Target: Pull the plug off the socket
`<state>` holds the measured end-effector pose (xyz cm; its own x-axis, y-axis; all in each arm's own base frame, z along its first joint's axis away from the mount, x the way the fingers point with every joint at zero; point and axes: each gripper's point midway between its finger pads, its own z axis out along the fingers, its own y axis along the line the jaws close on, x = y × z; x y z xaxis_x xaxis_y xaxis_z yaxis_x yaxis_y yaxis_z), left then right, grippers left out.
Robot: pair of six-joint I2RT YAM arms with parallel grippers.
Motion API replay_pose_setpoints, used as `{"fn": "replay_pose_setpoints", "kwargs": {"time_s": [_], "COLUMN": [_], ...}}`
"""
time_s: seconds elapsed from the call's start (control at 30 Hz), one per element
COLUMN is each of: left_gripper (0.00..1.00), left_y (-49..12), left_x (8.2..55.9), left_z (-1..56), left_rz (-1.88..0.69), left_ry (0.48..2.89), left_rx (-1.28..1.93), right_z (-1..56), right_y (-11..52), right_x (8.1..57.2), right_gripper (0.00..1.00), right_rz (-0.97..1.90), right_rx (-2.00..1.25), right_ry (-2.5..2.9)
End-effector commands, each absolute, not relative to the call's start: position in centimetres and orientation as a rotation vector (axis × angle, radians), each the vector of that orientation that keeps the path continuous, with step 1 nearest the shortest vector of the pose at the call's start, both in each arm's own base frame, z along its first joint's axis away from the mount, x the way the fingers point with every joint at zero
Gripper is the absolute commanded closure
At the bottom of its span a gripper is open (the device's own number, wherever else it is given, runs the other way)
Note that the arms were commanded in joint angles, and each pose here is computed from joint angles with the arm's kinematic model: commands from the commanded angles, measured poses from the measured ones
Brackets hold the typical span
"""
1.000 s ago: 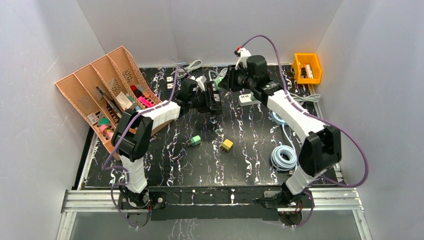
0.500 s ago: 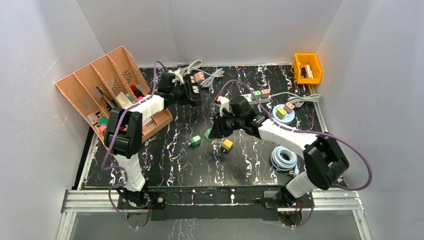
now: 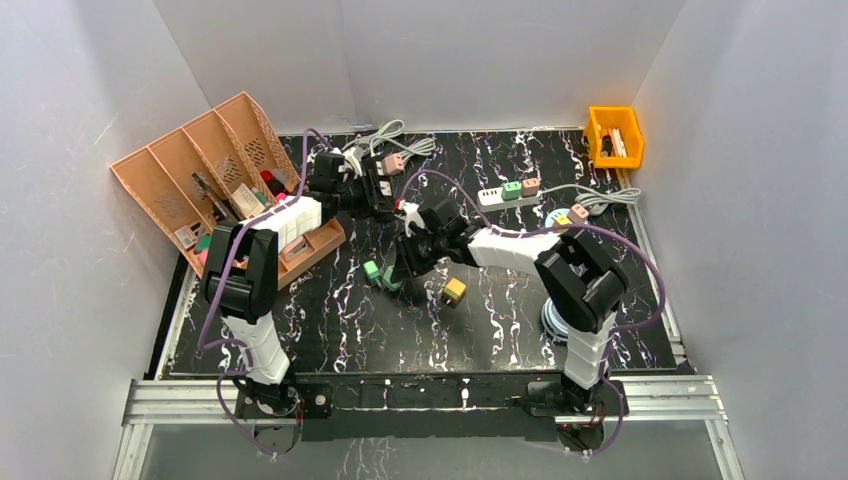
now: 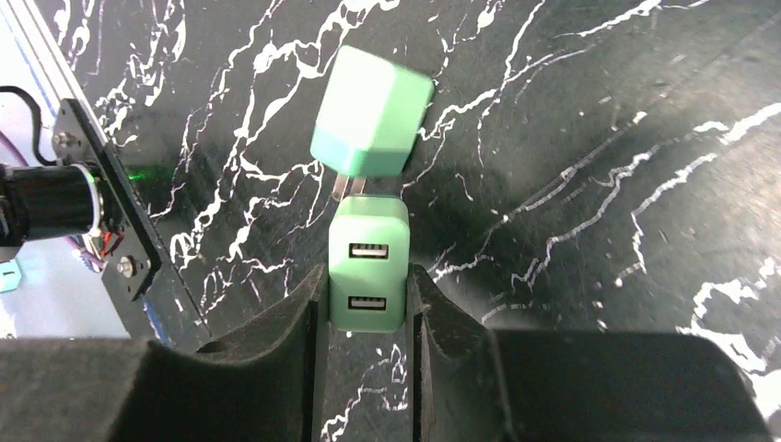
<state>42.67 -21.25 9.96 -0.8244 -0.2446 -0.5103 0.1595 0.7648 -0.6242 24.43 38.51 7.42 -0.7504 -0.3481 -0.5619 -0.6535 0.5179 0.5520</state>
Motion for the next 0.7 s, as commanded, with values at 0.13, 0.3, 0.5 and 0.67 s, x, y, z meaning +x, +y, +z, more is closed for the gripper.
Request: {"fn": "replay_pose_setpoints", "kwargs": {"time_s": [0.13, 0.3, 0.5, 0.67], "left_gripper": [1.0, 1.0, 1.0, 1.0], "left_y": [-21.5, -21.4, -20.5, -21.4], "left_x": [42.7, 42.8, 42.7, 42.6], "left_z": [13.5, 13.4, 13.1, 13.5], "left_rz": [-0.947, -0.948, -0.899, -0.984], "left_ry": [2.285, 2.289, 2.303, 2.276], "left_rx": [0.016, 0.016, 0.016, -0.001], "right_z": [8.1, 7.9, 15.2, 25.4], "right_y": [43.3, 44.9, 43.1, 32.7], "right_x": [24.8, 25.2, 28.0, 39.0], "right_gripper": [1.0, 1.0, 0.02, 0.02], "right_rz": [1.191, 1.223, 1.127, 0.984], "right_rx": [-0.935, -0.967, -0.914, -0.429], "right_ry": [2.274, 2.26, 2.012, 1.829]}}
